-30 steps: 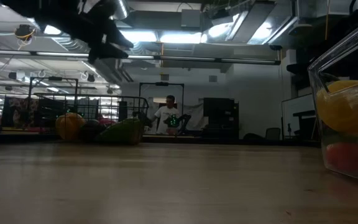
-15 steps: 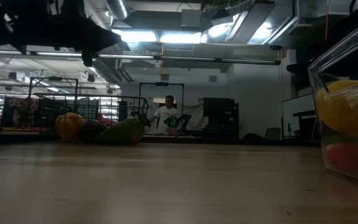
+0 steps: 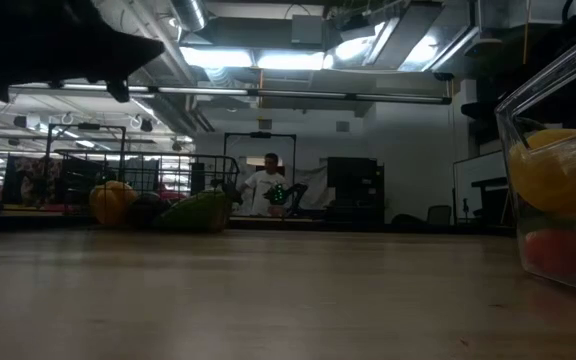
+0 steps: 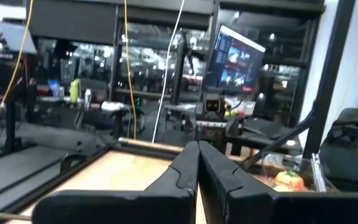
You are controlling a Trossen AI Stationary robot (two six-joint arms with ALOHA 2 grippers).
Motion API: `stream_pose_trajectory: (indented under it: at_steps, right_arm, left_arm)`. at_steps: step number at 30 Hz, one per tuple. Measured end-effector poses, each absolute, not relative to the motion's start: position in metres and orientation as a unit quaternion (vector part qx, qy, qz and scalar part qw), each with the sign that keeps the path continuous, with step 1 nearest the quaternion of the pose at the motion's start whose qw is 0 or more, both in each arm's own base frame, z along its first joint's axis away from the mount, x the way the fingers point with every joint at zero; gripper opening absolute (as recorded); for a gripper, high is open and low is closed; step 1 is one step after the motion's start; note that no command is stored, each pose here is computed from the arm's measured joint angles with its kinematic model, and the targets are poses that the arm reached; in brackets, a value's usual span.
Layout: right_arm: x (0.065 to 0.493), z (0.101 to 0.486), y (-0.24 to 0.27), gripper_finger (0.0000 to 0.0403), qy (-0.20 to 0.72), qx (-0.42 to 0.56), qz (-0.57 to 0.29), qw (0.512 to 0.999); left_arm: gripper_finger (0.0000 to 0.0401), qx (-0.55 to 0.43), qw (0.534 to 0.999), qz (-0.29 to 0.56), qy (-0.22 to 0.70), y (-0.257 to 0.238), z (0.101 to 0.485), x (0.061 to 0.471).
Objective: Sort produce into baskets
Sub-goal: Return to Home Position
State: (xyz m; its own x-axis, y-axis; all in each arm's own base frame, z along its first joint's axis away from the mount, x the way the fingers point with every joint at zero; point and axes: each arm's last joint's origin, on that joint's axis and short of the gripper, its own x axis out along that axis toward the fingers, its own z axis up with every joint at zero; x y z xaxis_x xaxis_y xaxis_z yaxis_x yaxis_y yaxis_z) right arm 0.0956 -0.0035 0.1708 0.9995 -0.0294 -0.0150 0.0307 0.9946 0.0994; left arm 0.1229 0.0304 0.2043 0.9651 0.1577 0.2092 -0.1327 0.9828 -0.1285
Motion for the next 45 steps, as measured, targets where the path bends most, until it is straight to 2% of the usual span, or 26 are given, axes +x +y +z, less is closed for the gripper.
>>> stream_pose_trajectory:
  at_steps: [7, 30, 36, 45]
  right_arm:
    - [0.096, 0.171, -0.003, 0.0397, 0.007, 0.050, -0.015, 0.999]
    - [0.096, 0.171, -0.003, 0.0397, 0.007, 0.050, -0.015, 0.999]
    - [0.096, 0.171, -0.003, 0.0397, 0.007, 0.050, -0.015, 0.999]
    - [0.096, 0.171, -0.004, 0.0397, 0.006, 0.050, -0.015, 0.999]
  left_arm:
    - [0.0001, -0.053, 0.986, 0.071, -0.139, 0.027, 0.194, 0.110]
    - [0.0000, -0.030, 0.983, 0.067, -0.168, 0.021, 0.197, 0.090]
    - [0.0000, -0.032, 0.986, 0.068, -0.152, 0.021, 0.194, 0.091]
    - [0.0000, -0.058, 0.994, 0.075, -0.061, 0.022, 0.177, 0.094]
